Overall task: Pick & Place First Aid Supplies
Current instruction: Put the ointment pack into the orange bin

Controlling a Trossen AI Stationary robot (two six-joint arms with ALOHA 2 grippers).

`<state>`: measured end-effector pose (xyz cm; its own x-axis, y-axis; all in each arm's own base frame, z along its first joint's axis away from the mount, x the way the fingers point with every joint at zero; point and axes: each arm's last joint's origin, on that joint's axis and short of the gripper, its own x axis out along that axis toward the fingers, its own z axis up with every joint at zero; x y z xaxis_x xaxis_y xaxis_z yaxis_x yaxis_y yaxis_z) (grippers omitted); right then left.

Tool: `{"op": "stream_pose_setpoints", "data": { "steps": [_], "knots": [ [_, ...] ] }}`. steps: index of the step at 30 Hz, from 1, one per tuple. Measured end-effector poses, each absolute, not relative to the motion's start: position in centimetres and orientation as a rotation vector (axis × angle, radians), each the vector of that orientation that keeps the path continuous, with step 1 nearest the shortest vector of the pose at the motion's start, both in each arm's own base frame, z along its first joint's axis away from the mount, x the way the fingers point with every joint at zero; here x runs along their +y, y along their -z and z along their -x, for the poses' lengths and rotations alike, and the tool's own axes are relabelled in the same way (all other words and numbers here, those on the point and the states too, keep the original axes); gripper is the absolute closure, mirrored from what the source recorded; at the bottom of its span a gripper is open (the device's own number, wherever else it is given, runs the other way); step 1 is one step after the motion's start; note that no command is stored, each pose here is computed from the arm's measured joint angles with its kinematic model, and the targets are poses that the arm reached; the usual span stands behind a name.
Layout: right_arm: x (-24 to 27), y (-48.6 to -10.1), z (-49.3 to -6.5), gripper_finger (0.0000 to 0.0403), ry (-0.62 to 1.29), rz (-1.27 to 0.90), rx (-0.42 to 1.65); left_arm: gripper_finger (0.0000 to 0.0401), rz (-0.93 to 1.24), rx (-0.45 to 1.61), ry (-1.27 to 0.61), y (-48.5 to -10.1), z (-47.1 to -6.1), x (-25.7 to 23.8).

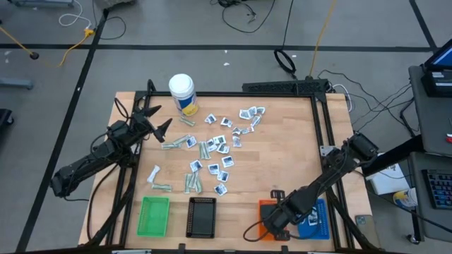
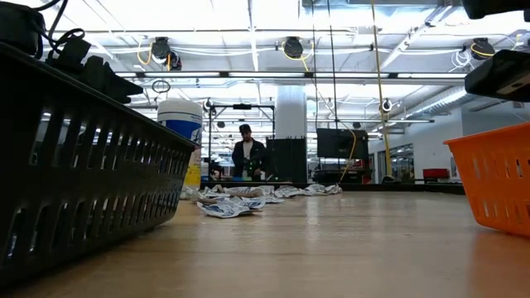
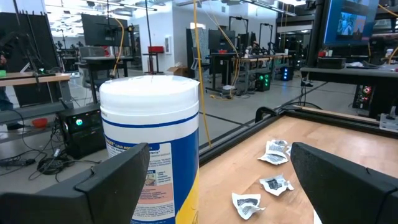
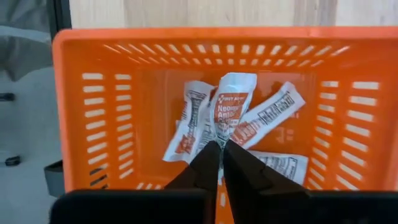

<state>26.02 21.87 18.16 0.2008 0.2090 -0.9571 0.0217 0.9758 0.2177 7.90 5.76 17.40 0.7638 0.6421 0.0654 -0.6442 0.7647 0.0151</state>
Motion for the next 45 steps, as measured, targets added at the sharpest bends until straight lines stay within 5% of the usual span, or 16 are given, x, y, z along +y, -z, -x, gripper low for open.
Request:
{"op": "stream_pose_setpoints", "data": {
  "steps": [10, 16, 27, 45],
  "knots": [
    [20.9, -18.5, -26.5, 0.0231, -0.134, -0.218, 1.376, 0.0004, -0.037, -0.058, -0.699, -17.4, -7.9, 5.8],
    [19.0, -20.6, -26.9, 0.0181, -0.237, -0.16, 1.331, 0.0004, -0.037, -0.058, -0.699, -17.4, -7.9, 5.8],
    [13.8, -23.0, -27.7, 0.0173, -0.426, 0.044, 1.283, 0.0004, -0.037, -0.057, -0.699, -17.4, -7.9, 5.8],
    [-1.0, -23.1, -30.5, 0.0172, -0.343, 0.211, 1.224, 0.0004, -0.037, -0.057, -0.699, -17.4, -7.9, 5.8]
  ]
}}
